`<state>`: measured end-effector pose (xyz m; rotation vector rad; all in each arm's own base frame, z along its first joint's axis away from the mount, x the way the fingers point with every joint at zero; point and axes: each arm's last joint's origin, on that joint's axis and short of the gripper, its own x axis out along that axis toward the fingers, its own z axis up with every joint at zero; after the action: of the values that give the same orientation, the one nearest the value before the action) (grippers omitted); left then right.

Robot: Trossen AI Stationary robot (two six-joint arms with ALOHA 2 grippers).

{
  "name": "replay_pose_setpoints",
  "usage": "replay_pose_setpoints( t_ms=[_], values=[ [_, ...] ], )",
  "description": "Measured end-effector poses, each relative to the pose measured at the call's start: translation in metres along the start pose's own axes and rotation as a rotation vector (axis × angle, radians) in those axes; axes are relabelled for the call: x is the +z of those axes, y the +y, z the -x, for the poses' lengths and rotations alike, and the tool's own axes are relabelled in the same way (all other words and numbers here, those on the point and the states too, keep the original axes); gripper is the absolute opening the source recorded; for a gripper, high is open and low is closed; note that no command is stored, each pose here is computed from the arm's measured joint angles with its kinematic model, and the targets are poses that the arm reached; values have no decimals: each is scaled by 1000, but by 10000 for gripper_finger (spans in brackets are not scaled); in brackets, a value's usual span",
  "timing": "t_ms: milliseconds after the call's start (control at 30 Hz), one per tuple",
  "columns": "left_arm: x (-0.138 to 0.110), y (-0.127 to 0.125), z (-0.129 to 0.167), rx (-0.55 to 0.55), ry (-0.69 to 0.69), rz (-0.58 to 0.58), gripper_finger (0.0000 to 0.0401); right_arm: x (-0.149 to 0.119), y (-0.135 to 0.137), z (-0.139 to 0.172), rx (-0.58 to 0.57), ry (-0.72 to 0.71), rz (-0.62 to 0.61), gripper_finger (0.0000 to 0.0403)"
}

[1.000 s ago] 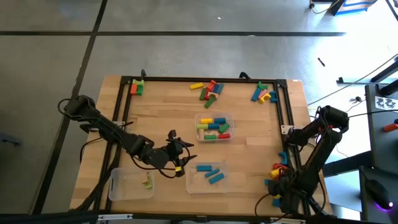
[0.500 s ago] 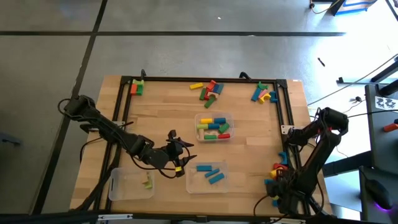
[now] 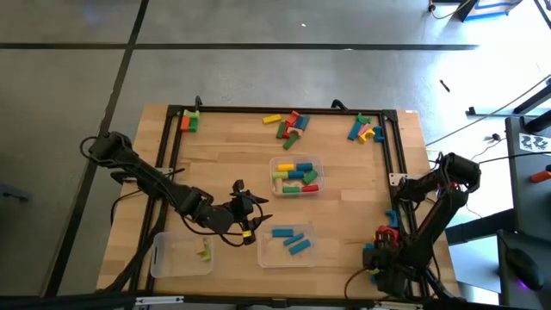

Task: Sort blocks by size
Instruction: Put the red arch block into the bottom left transparent bin

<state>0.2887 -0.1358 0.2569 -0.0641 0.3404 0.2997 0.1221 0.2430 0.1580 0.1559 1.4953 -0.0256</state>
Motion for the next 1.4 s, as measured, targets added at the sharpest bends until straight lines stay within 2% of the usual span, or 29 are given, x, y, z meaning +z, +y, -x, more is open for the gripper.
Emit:
replay_pose_setpoints(
  t_ms=[233, 467, 767, 1000, 1100, 1267, 1400],
  values=[
    [-7, -4, -6, 5, 14, -2, 210, 24, -15, 26, -31, 66, -103, 273],
    [-27, -14, -23, 16, 47, -25, 210, 20, -28, 48, -124, 149, -99, 273],
    [-43, -22, -38, 17, 50, -32, 210, -3, -28, 40, -171, 214, -25, 273],
    [-42, -23, -38, 15, 43, -25, 210, -20, -31, 28, -206, 180, 47, 273],
    [-42, -22, -38, 16, 43, -25, 210, -22, -35, 24, -231, 165, 55, 273],
    [-42, -22, -38, 16, 43, -32, 210, -20, -34, 16, -197, 121, 57, 270],
    [-42, -22, -38, 16, 43, -34, 210, -19, -33, 15, -191, 75, 62, 242]
  ],
)
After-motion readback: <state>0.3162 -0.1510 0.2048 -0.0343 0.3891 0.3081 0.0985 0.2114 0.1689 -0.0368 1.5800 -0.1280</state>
